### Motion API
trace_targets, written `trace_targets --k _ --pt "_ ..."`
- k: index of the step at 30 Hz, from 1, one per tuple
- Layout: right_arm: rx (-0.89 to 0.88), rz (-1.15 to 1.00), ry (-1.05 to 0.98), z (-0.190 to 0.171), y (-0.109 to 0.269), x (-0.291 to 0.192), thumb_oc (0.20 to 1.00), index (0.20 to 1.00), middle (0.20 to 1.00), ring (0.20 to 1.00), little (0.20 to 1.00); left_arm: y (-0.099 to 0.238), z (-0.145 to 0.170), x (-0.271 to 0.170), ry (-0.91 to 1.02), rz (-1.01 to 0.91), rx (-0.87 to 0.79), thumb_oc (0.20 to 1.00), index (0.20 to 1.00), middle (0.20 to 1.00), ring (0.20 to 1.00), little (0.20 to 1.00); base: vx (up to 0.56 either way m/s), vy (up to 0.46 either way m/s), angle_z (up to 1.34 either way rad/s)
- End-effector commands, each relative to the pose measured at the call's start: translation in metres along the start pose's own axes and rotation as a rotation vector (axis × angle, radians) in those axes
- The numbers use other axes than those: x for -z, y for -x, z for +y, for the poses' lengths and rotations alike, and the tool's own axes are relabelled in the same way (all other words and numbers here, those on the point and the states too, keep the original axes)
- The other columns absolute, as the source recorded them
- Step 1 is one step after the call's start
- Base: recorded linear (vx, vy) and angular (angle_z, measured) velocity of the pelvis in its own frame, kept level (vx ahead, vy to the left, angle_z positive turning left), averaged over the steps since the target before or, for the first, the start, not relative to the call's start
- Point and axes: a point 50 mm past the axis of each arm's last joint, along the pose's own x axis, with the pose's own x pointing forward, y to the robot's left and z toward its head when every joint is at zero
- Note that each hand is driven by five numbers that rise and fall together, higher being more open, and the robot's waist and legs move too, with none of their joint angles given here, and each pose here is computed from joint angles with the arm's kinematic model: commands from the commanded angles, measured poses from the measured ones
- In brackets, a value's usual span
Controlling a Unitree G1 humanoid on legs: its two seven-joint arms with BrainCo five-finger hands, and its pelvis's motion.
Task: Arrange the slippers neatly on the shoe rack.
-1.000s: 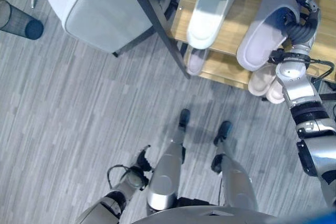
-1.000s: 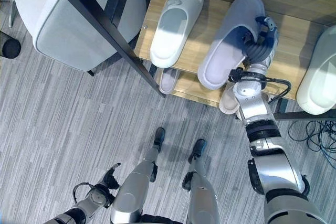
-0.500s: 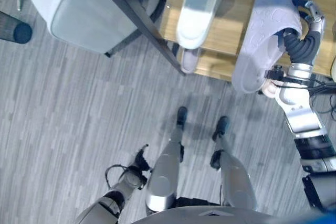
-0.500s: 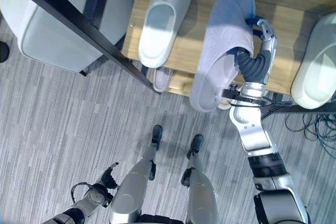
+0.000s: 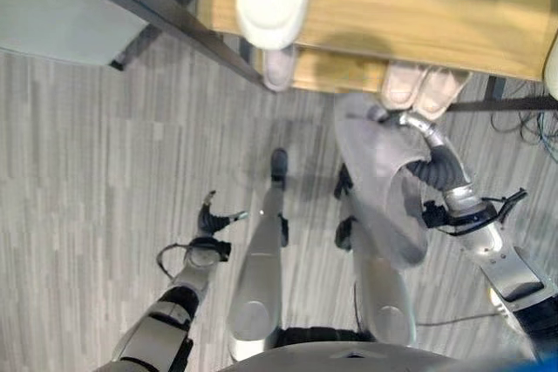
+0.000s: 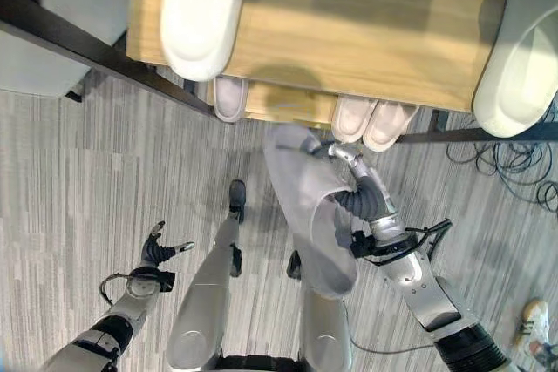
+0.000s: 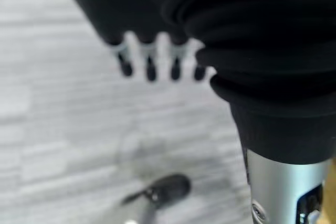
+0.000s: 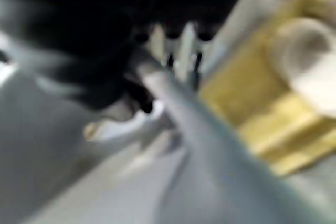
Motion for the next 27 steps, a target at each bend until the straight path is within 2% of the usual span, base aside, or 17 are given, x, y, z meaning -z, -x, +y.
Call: trace_targets --k 1,9,14,20,27 --pt "0.119 -0.118 0.048 -0.012 -0.013 -0.016 0.200 0.200 0.200 0.200 0.200 0.002 0.006 0.004 -0.039 -0.019 -0.042 1.000 1.000 1.000 1.000 1.000 -0.03 0.032 0.02" --pt "0.138 -0.077 0.096 0.002 -0.030 -0.003 0.200 0.200 0.200 0.200 0.200 -0.005 0.002 -0.019 0.059 -0.079 -0.110 1.000 1.000 1.000 1.000 1.000 -0.03 0.015 0.08" --pt "0.215 -0.069 0.045 0.007 -0.045 -0.005 0.200 0.200 0.200 0.200 0.200 -0.009 -0.002 -0.034 0.086 -0.115 -0.135 1.000 1.000 1.000 1.000 1.000 0.01 0.021 0.25" --pt "0.388 -0.117 -0.054 -0.010 -0.077 -0.025 0.200 0.200 0.200 0.200 0.200 -0.016 0.002 -0.067 0.115 -0.237 -0.199 1.000 1.000 1.000 1.000 1.000 0.05 -0.003 0.10" --pt "0.535 -0.142 -0.057 -0.036 -0.090 -0.032 0.200 0.200 0.200 0.200 0.200 -0.011 0.007 -0.088 0.145 -0.351 -0.231 1.000 1.000 1.000 1.000 1.000 0.07 -0.009 -0.01"
